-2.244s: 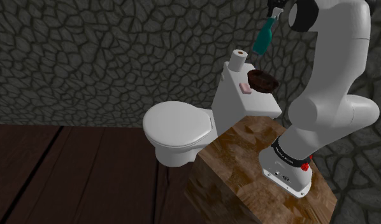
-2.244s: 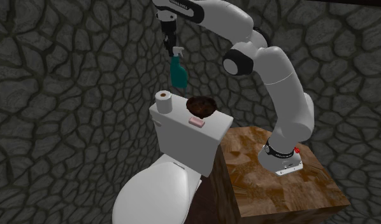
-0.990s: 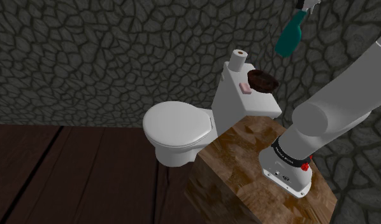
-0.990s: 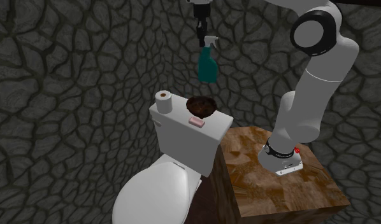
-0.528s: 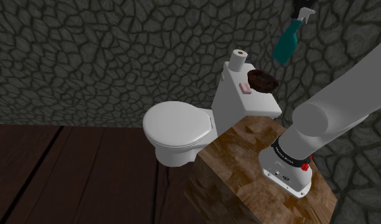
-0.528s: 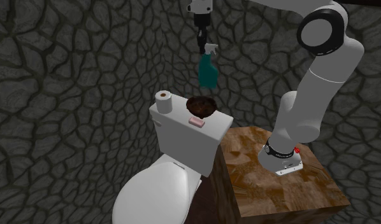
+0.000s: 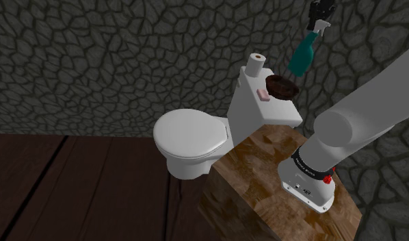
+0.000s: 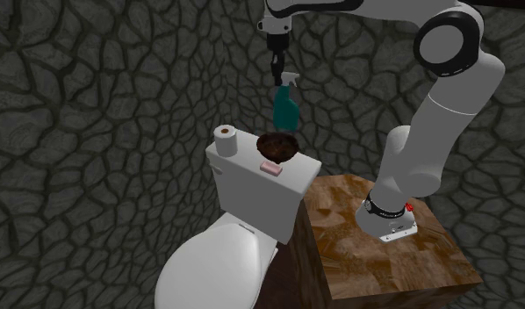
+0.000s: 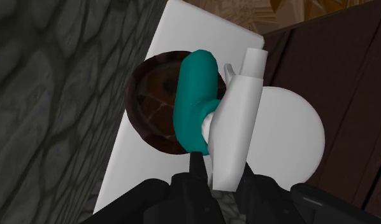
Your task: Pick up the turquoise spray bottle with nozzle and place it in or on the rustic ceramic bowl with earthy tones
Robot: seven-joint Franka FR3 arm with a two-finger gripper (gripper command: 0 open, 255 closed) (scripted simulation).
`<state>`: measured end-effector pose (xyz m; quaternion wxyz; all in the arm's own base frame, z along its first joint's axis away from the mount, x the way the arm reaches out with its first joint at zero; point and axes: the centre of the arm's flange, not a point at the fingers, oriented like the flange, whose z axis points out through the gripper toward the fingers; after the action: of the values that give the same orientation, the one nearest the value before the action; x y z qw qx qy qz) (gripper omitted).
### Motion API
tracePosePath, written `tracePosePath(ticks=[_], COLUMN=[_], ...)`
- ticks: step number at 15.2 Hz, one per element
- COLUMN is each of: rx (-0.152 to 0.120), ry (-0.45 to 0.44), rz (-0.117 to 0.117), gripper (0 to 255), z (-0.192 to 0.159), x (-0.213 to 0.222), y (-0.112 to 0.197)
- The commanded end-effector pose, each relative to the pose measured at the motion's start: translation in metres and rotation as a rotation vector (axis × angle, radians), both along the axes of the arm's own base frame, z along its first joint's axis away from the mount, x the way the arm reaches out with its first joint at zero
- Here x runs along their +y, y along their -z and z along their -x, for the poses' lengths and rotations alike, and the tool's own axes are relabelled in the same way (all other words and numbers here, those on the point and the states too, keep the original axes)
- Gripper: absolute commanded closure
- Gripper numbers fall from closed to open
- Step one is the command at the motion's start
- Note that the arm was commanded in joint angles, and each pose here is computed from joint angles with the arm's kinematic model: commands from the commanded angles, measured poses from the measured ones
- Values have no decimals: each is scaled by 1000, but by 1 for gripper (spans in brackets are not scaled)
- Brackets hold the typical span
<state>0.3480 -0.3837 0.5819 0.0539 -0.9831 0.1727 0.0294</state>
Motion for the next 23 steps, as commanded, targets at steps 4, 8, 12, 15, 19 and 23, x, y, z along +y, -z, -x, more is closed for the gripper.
tracePosePath(ticks=[4,8,12,15,19,23], rx=[-1,-1,-1,-1,-1,-1], ry=[0,0,0,0,0,0], rz=[0,0,0,0,0,0], gripper=[255,255,255,255,255,0], z=[0,0,0,0,0,0], x=[0,0,0,0,0,0], y=[26,47,68,68,68,68])
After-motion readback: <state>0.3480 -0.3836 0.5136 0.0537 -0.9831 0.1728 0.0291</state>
